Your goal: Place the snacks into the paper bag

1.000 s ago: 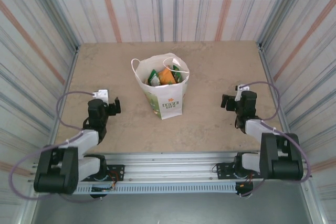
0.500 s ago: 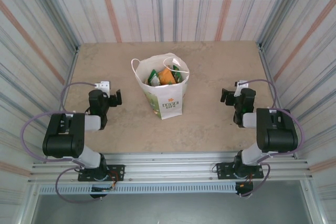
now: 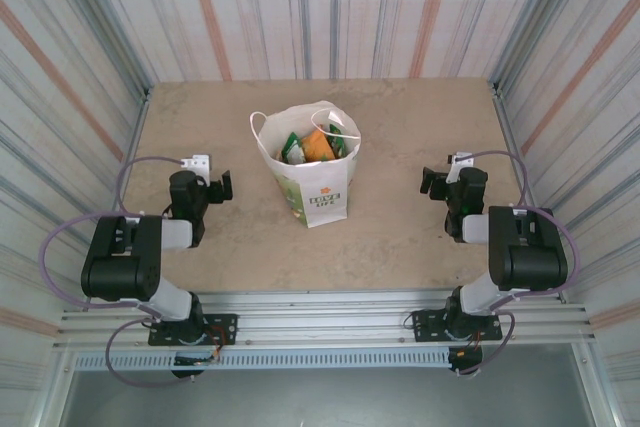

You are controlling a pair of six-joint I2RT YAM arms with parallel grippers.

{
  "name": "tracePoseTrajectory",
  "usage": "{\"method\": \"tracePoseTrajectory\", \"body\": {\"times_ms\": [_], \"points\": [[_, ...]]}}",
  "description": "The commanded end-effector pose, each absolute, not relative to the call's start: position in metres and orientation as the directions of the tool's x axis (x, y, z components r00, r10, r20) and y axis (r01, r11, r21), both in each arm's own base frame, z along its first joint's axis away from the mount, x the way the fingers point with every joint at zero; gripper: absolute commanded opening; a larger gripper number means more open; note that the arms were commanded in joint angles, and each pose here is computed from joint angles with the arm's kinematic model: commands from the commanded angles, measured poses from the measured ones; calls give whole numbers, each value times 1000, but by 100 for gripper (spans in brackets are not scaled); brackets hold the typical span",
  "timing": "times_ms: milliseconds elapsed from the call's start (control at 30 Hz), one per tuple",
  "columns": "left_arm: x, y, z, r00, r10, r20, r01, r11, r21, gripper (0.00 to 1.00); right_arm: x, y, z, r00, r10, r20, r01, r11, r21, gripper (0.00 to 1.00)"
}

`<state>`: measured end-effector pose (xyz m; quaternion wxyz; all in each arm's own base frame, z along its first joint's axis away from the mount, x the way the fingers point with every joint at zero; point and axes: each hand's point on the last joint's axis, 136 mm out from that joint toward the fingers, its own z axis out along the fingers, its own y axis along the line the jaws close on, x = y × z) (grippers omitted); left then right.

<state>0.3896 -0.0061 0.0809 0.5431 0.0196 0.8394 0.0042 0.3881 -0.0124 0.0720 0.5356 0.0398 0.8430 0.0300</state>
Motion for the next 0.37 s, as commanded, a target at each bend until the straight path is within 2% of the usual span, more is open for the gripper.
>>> {"method": "tracePoseTrajectory", "body": {"times_ms": [0, 333], "points": [[395, -7, 92, -382, 62, -922, 37, 998, 52, 99, 395, -12, 81, -396, 117, -911, 31, 993, 113, 99], [395, -8, 91, -383, 63, -922, 44, 998, 50, 99, 394, -14, 82, -394, 125, -911, 31, 992, 123, 99]]}}
